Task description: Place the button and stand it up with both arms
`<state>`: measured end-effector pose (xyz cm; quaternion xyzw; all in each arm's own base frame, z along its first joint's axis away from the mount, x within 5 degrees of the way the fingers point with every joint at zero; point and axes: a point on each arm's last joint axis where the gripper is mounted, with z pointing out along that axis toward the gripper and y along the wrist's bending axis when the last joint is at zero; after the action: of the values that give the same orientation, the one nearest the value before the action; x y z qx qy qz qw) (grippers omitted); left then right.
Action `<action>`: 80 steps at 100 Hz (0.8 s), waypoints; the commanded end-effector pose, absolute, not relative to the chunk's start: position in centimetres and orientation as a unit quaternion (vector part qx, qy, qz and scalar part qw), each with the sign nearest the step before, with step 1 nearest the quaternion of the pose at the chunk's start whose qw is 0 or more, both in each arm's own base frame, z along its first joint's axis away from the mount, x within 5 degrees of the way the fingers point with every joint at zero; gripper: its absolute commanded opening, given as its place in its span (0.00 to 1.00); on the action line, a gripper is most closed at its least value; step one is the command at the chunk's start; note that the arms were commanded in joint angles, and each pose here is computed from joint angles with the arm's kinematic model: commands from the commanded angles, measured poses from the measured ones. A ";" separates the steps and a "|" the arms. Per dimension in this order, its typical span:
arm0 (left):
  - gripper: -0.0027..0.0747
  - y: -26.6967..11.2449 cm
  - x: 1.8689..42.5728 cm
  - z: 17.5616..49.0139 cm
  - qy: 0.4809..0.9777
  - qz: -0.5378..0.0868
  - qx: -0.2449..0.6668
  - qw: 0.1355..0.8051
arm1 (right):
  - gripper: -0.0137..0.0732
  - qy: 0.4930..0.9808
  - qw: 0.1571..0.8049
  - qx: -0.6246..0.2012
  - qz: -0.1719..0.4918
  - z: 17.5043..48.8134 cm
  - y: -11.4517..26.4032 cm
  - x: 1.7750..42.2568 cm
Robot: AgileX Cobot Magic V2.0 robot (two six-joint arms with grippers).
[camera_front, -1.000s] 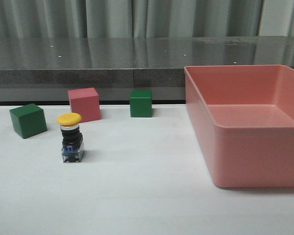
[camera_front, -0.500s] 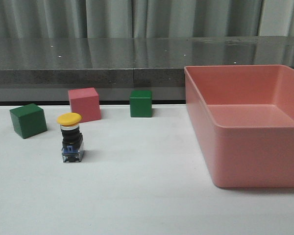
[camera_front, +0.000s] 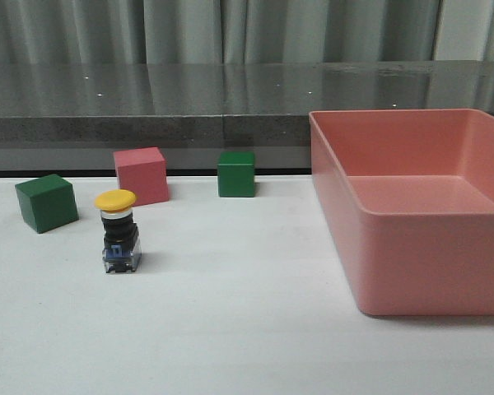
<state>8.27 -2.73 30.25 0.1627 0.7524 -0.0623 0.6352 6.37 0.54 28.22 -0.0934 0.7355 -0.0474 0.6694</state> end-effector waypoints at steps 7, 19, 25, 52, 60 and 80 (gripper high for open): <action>0.01 -2.0 8.7 31.2 0.726 -0.033 0.128 0.675 | 0.09 0.701 0.707 -0.078 -0.057 29.9 0.3 6.3; 0.01 -1.3 8.6 30.5 0.737 -0.008 0.103 0.669 | 0.09 0.701 0.707 -0.078 -0.057 29.9 0.3 6.3; 0.01 -0.9 8.3 30.1 0.739 -0.013 0.066 0.671 | 0.09 0.701 0.707 -0.078 -0.057 29.9 0.3 6.3; 0.01 -0.4 6.6 26.9 0.681 0.007 0.051 0.730 | 0.09 0.701 0.707 -0.078 -0.057 29.9 0.3 6.3; 0.01 -0.4 6.0 25.5 0.676 0.012 0.054 0.735 | 0.09 0.701 0.707 -0.078 -0.057 29.9 0.3 6.3; 0.01 -0.3 5.1 22.5 0.665 0.011 0.052 0.745 | 0.09 0.701 0.707 -0.078 -0.057 29.9 0.3 6.3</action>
<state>5.47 -0.27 21.69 0.0595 0.7086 0.0209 0.7028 6.37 0.54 28.22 -0.0934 0.7355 -0.0474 0.6694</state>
